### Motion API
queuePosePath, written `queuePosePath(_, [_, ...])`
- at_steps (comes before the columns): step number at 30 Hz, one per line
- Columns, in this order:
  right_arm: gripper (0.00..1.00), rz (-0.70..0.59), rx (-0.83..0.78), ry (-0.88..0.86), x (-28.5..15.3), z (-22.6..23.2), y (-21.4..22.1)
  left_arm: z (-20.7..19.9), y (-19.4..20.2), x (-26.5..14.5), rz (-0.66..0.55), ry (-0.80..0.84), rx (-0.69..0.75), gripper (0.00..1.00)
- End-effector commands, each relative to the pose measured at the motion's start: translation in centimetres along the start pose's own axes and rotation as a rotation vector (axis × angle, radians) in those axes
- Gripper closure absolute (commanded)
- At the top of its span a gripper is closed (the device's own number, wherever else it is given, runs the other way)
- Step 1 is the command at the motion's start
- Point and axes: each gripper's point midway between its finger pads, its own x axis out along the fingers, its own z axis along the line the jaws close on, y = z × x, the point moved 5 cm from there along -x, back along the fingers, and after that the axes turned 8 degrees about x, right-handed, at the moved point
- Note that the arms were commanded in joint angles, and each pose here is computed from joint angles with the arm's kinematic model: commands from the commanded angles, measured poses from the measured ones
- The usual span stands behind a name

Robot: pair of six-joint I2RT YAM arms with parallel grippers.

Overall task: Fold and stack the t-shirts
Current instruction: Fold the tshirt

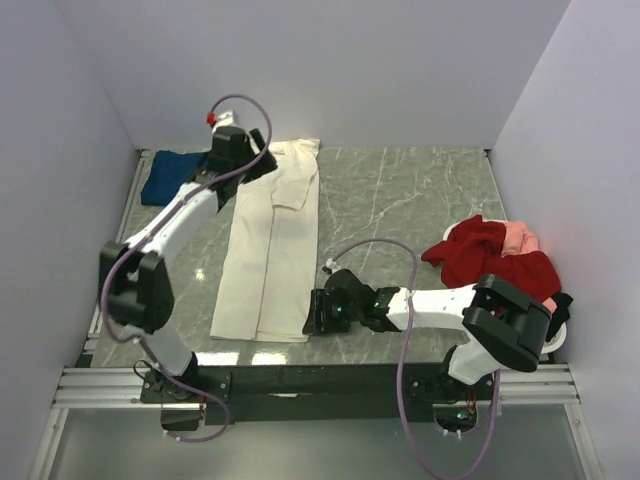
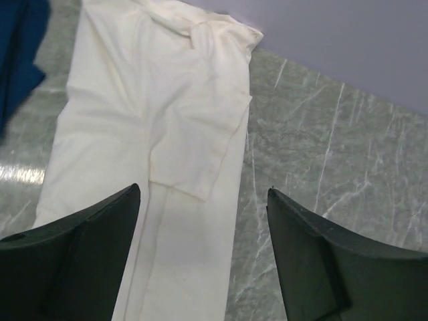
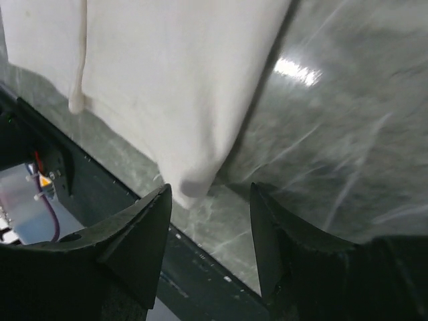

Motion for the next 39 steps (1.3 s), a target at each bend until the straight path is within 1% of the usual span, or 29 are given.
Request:
queuePosePath(1, [0.43,0.004,0.029,-0.008,0.7,0.6,1.6,2.0,1.9,-3.2,-0.022,-0.058,-0.096,0.20])
queuePosePath(2, [0.44,0.014,0.029,0.007,1.0,0.4,2.0,2.5,2.4,-4.2,-0.026,-0.073,-0.113,0.21])
queuePosePath(3, [0.46,0.018,0.036,0.012,1.1,0.5,2.3,2.6,1.8,-6.3,-0.068,-0.061,-0.137,0.22])
queuePosePath(4, [0.48,0.021,0.038,0.018,1.1,0.4,2.6,3.7,4.2,-6.7,-0.035,-0.081,-0.151,0.24])
queuePosePath(5, [0.50,0.018,0.040,0.023,1.1,0.2,2.6,4.0,4.5,-7.5,-0.047,-0.079,-0.165,0.25])
queuePosePath(6, [0.51,0.014,0.045,0.030,1.1,0.0,2.6,4.1,4.3,-9.2,-0.077,-0.066,-0.183,0.26])
queuePosePath(7, [0.54,0.006,0.047,0.035,1.0,-0.3,2.6,5.1,6.3,-9.7,-0.050,-0.088,-0.195,0.27])
queuePosePath(8, [0.55,-0.001,0.048,0.038,0.8,-0.3,2.6,5.3,6.9,-10.3,-0.050,-0.084,-0.199,0.29])
queuePosePath(9, [0.60,-0.012,0.045,0.045,0.7,-0.5,2.4,5.3,6.7,-11.7,-0.076,-0.070,-0.215,0.29])
queuePosePath(10, [0.62,-0.019,0.040,0.048,0.6,-0.5,2.4,6.2,8.5,-12.0,-0.055,-0.095,-0.209,0.31])
queuePosePath(11, [0.65,-0.027,0.040,0.057,0.5,-0.6,2.3,6.2,9.2,-12.4,-0.050,-0.101,-0.206,0.32])
queuePosePath(12, [0.74,-0.030,0.035,0.061,0.5,-0.8,2.3,6.4,9.7,-13.3,-0.051,-0.108,-0.209,0.34])
queuePosePath(13, [0.81,-0.034,0.033,0.065,0.5,-0.9,2.2,7.1,11.4,-13.5,-0.022,-0.131,-0.212,0.35])
queuePosePath(15, [0.93,-0.032,0.023,0.085,0.4,-1.3,2.1,7.4,13.2,-14.3,0.001,-0.153,-0.212,0.39])
queuePosePath(16, [0.96,-0.035,0.020,0.089,0.2,-1.6,2.1,7.4,14.9,-14.4,0.035,-0.158,-0.213,0.41])
queuePosePath(18, [1.00,-0.045,0.028,0.105,-0.2,-2.5,1.8,7.6,16.4,-14.9,0.056,-0.174,-0.219,0.43])
queuePosePath(19, [1.00,-0.047,0.032,0.110,-0.4,-2.9,1.8,7.8,17.7,-15.1,0.081,-0.189,-0.232,0.44])
queuePosePath(22, [1.00,-0.066,0.057,0.124,-2.1,-5.4,1.8,6.7,20.1,-16.4,0.122,-0.181,-0.228,0.46])
queuePosePath(24, [1.00,-0.081,0.070,0.141,-2.9,-6.5,1.6,6.3,20.8,-16.9,0.129,-0.182,-0.259,0.47])
queuePosePath(25, [1.00,-0.086,0.071,0.130,-3.4,-6.8,1.8,6.3,21.9,-17.4,0.161,-0.187,-0.244,0.47])
queuePosePath(27, [1.00,-0.079,0.065,0.138,-3.9,-7.2,2.0,6.1,22.7,-18.0,0.189,-0.187,-0.275,0.47])
queuePosePath(28, [1.00,-0.081,0.061,0.128,-4.3,-7.2,2.1,6.0,23.6,-18.4,0.215,-0.182,-0.267,0.48])
queuePosePath(29, [1.00,-0.071,0.062,0.127,-4.4,-7.4,2.3,6.5,24.4,-18.9,0.246,-0.204,-0.261,0.49])
queuePosePath(30, [1.00,-0.070,0.064,0.119,-4.6,-7.4,2.5,6.7,24.9,-19.4,0.263,-0.211,-0.288,0.51])
queuePosePath(31, [1.00,-0.067,0.066,0.114,-4.7,-7.6,2.7,6.6,25.4,-19.9,0.281,-0.205,-0.281,0.52])
queuePosePath(32, [1.00,-0.061,0.067,0.117,-4.8,-7.9,3.0,7.4,26.2,-20.6,0.311,-0.239,-0.266,0.52])
queuePosePath(33, [1.00,-0.062,0.066,0.118,-4.9,-8.0,3.0,7.5,26.1,-21.1,0.310,-0.238,-0.298,0.53])
queuePosePath(37, [1.00,-0.063,0.062,0.124,-5.3,-8.3,3.2,8.8,27.7,-23.0,0.378,-0.268,-0.302,0.57])
queuePosePath(39, [1.00,-0.063,0.058,0.128,-5.4,-8.3,3.2,9.3,28.3,-23.8,0.408,-0.286,-0.308,0.57])
